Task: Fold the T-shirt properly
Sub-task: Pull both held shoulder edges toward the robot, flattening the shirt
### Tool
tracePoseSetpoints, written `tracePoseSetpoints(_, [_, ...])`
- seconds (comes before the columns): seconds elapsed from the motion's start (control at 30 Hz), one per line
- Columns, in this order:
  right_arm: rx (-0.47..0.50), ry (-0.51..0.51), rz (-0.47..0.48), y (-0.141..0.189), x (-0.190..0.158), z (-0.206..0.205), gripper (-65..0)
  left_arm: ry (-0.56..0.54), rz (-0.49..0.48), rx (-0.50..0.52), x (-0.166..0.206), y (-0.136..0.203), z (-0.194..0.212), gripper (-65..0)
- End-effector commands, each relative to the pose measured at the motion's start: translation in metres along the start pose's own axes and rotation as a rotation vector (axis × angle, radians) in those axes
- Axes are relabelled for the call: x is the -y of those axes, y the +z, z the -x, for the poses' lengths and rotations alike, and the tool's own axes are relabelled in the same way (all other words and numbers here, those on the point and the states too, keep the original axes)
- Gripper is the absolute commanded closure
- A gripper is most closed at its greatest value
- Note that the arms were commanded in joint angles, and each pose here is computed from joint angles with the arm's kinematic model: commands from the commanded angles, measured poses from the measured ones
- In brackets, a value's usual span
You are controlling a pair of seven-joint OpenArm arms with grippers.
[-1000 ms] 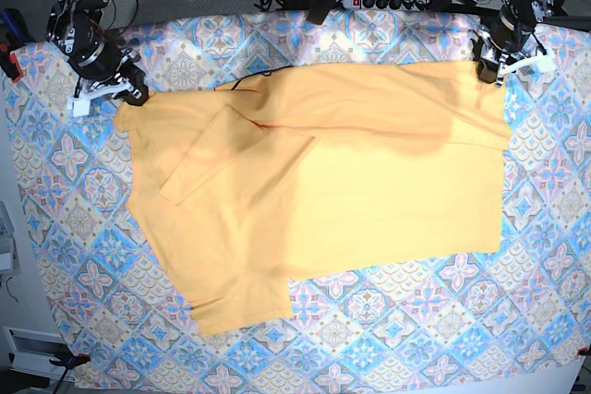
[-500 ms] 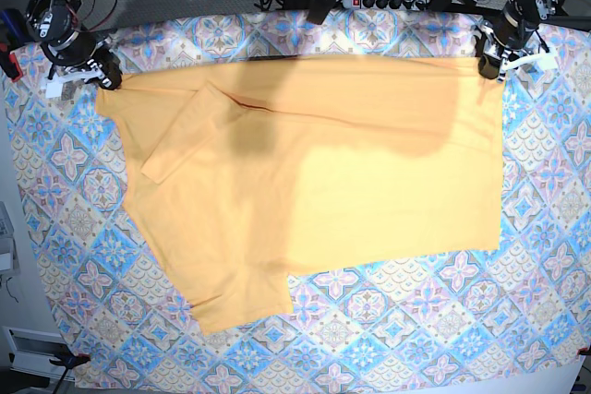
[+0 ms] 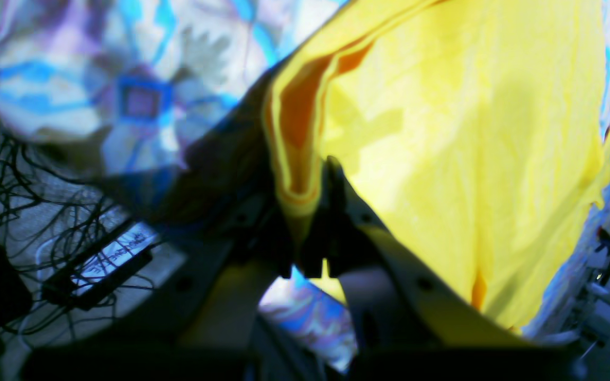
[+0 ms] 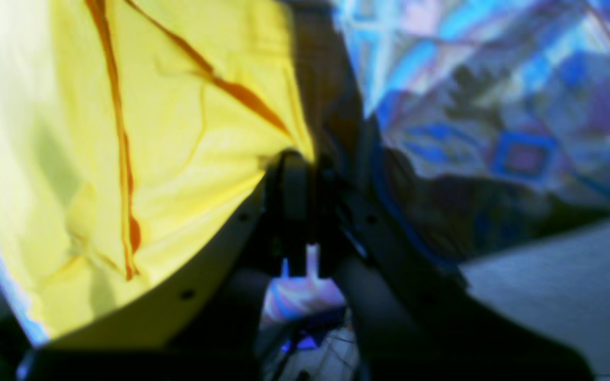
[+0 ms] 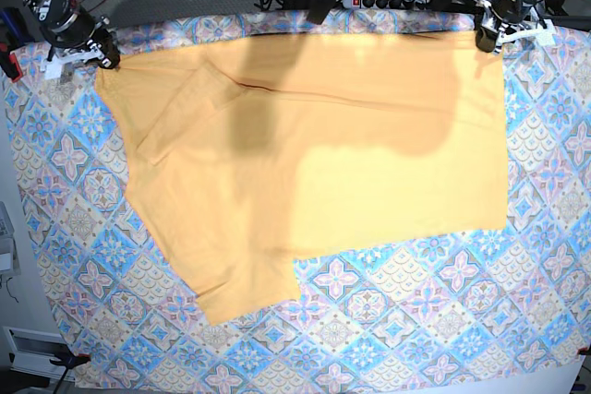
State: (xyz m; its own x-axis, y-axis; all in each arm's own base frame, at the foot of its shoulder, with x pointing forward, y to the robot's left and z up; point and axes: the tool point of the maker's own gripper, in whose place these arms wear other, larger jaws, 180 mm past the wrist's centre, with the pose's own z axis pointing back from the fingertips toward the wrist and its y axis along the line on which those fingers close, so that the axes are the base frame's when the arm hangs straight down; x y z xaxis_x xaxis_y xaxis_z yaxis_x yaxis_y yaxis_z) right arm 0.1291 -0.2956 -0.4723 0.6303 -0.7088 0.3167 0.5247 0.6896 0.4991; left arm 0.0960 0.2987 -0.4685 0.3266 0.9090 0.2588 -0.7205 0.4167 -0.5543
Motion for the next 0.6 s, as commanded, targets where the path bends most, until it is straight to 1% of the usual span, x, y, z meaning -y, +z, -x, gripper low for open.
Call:
tracePoseSetpoints(0.0, [0.057, 0.035, -0.006, 0.009, -0.003, -0.021, 0.0, -0.021, -0.005, 0.025, -0.002, 0.006, -0.009, 0.0])
tracePoseSetpoints(0.13, [0.060, 0.058, 0.005, 0.017, -0.002, -0.020, 0.0, -0.020, -0.011, 0.021, -0.005, 0.007, -0.008, 0.0])
tracePoseSetpoints(0.43, [0.040, 0.056, 0.031, 0.024, 0.009, -0.010, 0.0, -0.023, -0.026, 0.014, -0.010, 0.011, -0.006, 0.0])
tracePoseSetpoints(0.57, [0.040, 0.056, 0.031, 0.024, 0.009, -0.010, 0.0, -0.021, -0.026, -0.050, -0.010, 0.011, 0.005, 0.0])
